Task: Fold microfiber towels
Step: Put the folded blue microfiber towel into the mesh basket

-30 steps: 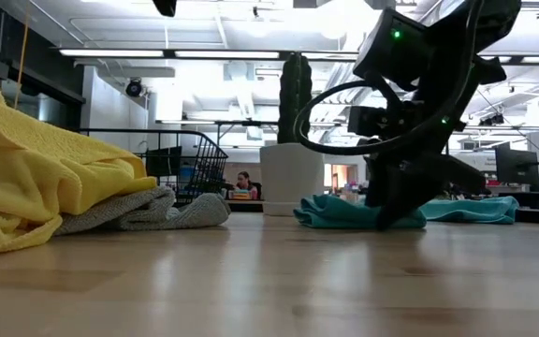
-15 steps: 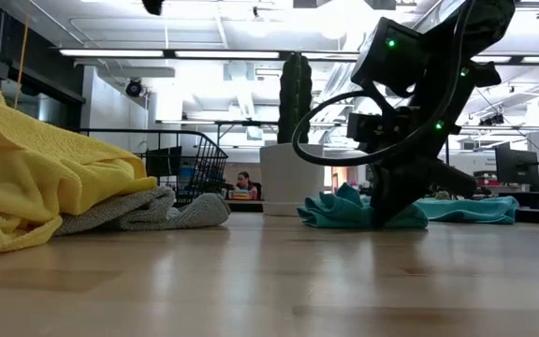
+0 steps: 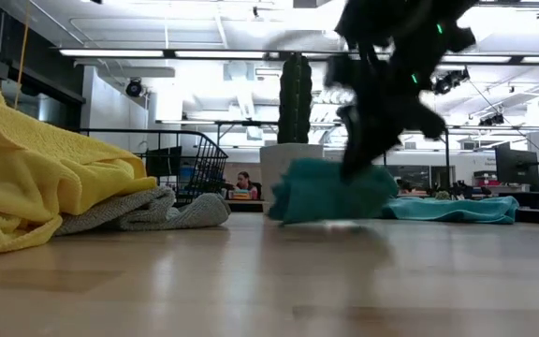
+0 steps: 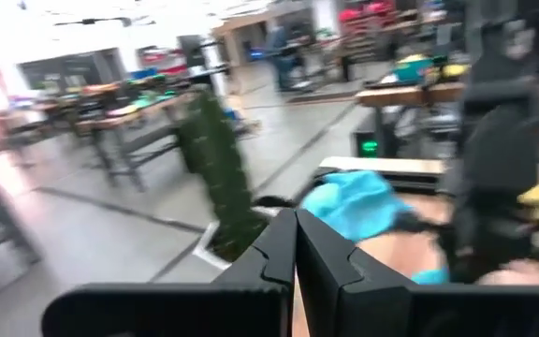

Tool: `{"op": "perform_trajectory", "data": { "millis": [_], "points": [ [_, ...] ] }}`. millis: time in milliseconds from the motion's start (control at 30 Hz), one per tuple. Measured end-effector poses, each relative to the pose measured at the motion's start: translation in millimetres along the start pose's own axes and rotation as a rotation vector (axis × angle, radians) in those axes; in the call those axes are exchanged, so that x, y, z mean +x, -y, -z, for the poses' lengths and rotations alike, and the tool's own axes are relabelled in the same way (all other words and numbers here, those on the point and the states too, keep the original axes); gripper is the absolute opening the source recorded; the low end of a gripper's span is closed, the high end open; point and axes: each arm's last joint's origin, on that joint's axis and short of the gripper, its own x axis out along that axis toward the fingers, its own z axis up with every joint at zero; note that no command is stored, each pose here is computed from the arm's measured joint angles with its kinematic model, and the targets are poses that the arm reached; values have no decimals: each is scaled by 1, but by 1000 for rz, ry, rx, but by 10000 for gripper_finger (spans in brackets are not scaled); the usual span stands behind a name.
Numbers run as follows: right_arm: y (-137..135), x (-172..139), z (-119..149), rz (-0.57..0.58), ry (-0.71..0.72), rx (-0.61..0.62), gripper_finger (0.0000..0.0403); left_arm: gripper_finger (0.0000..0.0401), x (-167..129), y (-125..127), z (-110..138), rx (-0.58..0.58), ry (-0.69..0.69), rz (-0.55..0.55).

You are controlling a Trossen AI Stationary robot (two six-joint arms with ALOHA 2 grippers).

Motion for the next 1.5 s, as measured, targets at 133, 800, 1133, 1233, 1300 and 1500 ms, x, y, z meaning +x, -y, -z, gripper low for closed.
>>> {"op": "perform_trajectory", "data": {
  "millis": [133, 800, 1133, 1233, 1300, 1500],
  "points": [
    [13, -26, -38, 34, 124, -49, 1, 0, -8, -7, 3, -9, -12, -121],
    [155, -33, -141, 339, 348, 29, 0, 0, -27, 0, -7, -2, 88, 56],
    [212, 38, -176, 358, 404, 126, 0, 0, -32, 4, -9, 20, 104, 95],
    [220, 61, -181, 358, 415, 171, 0, 0, -32, 4, -9, 29, 103, 95],
    [223, 74, -182, 354, 424, 210, 0, 0, -32, 4, -9, 29, 103, 95],
    [224, 105, -176, 339, 404, 281, 0, 0, -32, 4, -9, 29, 103, 95]
  ]
}}
